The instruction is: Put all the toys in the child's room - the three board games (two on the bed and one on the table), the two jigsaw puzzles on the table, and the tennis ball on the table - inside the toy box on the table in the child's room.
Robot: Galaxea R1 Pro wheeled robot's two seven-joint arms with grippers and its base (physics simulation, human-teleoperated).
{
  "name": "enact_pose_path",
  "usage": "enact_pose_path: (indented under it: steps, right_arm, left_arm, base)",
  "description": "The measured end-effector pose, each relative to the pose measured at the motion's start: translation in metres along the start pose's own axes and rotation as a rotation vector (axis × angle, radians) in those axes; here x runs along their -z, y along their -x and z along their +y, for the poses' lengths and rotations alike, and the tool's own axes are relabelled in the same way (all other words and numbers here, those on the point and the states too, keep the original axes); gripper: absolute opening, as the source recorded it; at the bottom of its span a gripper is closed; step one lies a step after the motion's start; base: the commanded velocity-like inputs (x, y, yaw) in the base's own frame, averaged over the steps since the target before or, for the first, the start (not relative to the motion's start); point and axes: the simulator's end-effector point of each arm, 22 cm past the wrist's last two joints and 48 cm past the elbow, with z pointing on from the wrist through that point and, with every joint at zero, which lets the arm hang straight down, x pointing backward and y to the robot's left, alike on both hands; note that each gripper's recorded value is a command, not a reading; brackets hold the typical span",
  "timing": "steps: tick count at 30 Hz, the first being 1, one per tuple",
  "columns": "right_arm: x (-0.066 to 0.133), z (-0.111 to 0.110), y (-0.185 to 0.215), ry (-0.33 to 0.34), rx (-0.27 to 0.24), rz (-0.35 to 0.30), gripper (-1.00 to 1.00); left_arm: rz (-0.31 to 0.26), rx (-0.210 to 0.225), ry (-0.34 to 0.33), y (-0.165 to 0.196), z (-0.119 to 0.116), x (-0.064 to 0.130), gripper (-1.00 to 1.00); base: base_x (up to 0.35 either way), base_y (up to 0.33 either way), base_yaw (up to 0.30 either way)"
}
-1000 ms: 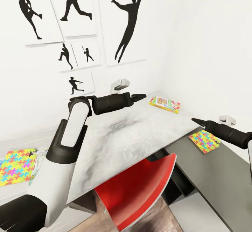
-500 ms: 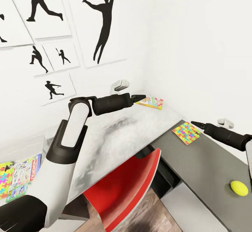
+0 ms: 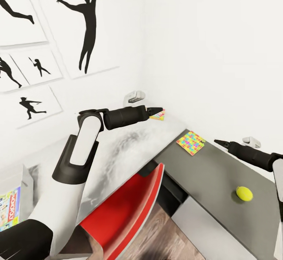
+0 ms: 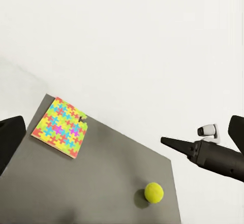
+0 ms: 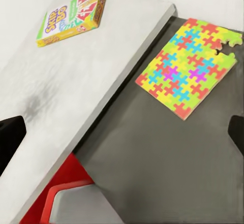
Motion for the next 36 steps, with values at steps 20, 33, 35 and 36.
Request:
enact_pose_path:
  steps: [20, 33, 35, 36]
  right_arm:
    - [-0.014, -0.022, -0.018, -0.063, 0.008, 0.029, 1.00]
    - [-0.019, -0.026, -0.026, -0.067, 0.001, 0.040, 1.00]
    - [-0.020, -0.025, -0.027, -0.066, -0.001, 0.042, 1.00]
    - [-0.020, -0.025, -0.027, -0.066, -0.001, 0.042, 1.00]
  left_arm:
    - [-0.001, 0.000, 0.003, 0.002, -0.001, -0.001, 1.00]
    - [0.011, 0.007, 0.108, 0.000, 0.026, -0.001, 1.00]
    - [0.014, 0.007, 0.132, -0.001, 0.031, -0.002, 1.00]
    - [0.014, 0.008, 0.133, -0.001, 0.031, -0.002, 1.00]
  base:
    - [0.000, 0.000, -0.156]
    - [0.000, 0.000, -0.019]
    - [0.000, 0.000, -0.088]
    - [0.000, 0.000, -0.125]
